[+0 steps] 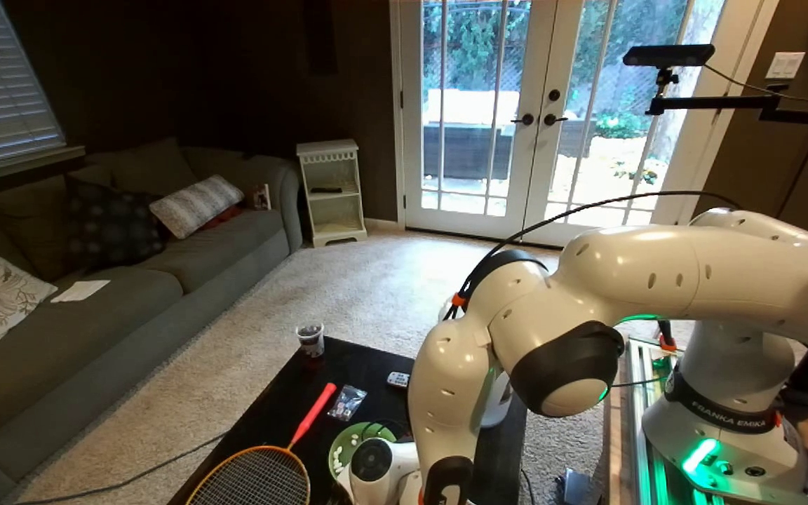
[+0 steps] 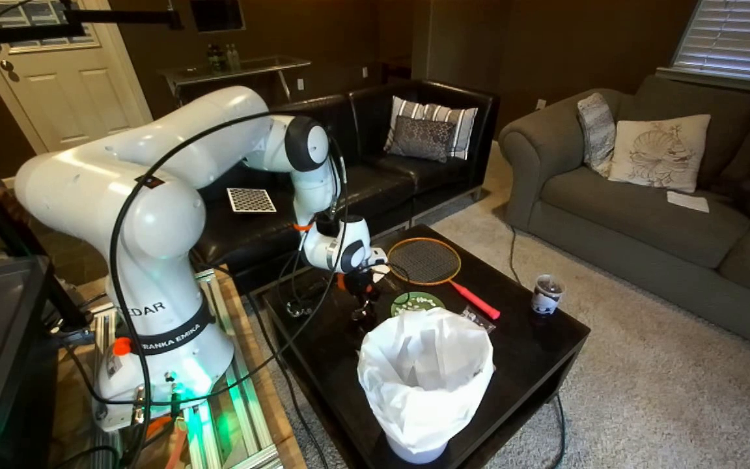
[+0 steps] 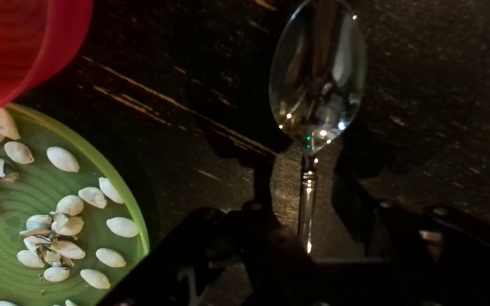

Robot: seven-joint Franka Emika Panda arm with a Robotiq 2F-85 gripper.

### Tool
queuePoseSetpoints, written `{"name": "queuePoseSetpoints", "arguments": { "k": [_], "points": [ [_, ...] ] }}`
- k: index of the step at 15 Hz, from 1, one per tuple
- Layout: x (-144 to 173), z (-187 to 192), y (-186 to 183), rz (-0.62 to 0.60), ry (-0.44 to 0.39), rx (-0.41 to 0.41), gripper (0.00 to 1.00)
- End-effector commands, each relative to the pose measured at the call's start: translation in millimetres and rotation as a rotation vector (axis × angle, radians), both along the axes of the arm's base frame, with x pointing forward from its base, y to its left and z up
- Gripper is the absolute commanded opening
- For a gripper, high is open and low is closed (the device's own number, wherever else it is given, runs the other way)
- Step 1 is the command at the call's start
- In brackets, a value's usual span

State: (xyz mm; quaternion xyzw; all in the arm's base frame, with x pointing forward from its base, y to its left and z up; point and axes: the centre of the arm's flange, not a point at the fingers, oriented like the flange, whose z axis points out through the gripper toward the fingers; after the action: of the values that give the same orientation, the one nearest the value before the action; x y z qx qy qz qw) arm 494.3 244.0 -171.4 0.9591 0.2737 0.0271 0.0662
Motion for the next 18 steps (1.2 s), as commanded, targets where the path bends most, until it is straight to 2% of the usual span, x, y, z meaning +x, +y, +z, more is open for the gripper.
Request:
{"name": "queuePoseSetpoints", "arguments": {
  "k": [1,4,5,10,14,18],
  "points": [
    [2,9,5,0.0,-0.01,-0.023,0.76],
    [2,27,3,0.0,-0.036,-0.027,0.97],
    [2,35,4,-0.003,-0.042,-0.018,1.0],
    [-4,76,7,0.028,-0.05,0.058,1.0],
    [-19,100,10,0.085,0.019,0.067,1.0],
    [-31,121,8,0.098,0.029,0.078,1.0]
  ]
}}
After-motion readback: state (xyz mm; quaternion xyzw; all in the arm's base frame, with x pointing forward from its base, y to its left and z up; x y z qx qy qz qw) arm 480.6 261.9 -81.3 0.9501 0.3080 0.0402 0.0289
